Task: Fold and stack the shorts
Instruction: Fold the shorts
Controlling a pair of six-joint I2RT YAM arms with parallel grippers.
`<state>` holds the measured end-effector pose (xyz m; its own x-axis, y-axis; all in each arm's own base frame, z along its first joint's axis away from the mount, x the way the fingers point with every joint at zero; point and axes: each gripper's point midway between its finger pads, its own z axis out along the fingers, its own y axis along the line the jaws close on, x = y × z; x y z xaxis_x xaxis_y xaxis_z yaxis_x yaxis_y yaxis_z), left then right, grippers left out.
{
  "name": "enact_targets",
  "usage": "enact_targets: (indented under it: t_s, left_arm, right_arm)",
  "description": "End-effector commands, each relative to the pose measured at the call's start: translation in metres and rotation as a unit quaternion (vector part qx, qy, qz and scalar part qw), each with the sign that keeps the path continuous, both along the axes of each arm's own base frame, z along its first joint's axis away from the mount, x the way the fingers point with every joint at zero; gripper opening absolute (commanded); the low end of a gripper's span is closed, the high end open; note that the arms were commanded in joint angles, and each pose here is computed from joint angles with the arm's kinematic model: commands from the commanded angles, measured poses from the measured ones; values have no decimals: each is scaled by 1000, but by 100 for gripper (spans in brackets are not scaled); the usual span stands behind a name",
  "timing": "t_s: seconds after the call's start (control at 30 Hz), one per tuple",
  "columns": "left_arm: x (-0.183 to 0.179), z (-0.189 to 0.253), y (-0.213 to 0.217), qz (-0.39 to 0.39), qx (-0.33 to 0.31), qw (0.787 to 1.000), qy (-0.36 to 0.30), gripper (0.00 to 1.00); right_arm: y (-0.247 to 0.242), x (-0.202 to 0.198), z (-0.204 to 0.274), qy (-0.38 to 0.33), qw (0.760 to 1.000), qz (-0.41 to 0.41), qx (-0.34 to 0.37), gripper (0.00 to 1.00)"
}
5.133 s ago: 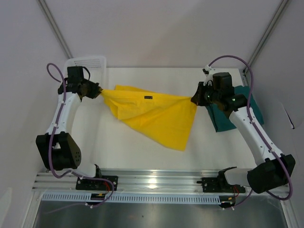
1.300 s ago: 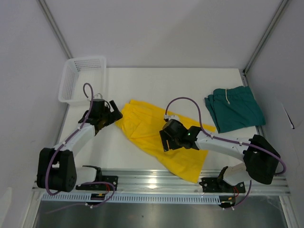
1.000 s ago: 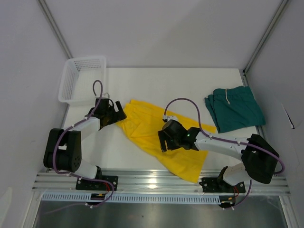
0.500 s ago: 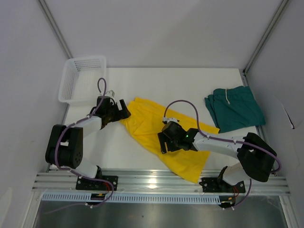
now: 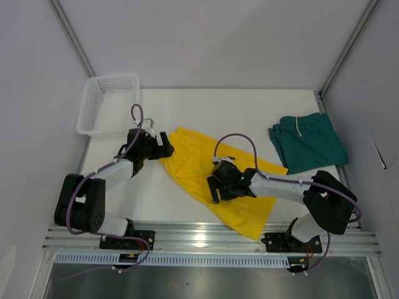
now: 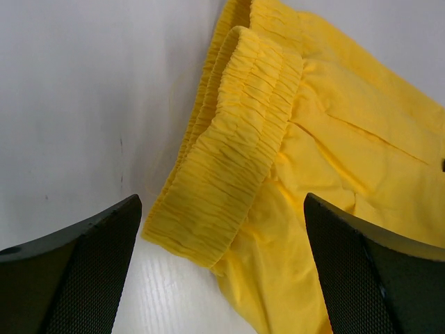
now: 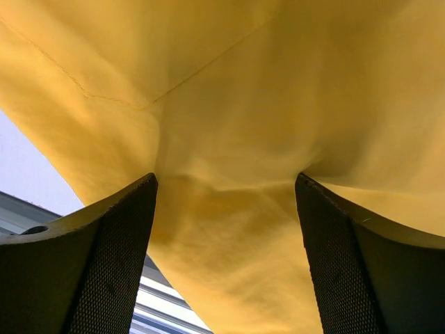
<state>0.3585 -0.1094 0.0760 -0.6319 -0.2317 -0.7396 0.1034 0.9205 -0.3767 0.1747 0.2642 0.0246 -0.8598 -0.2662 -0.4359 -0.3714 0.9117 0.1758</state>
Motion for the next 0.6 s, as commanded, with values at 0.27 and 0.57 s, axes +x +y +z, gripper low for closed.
enact_targets:
  t_s: [0.27,0.57]
  left_arm:
    - [20,-32,-7,-15,87,992,85,99]
    - [18,-41,-17,-26,115,988,104,50]
  right_arm:
    - [-5,4,13,-2,1000,3,-12,82]
    - [-30,-18,9,10,997,-8,-81,79]
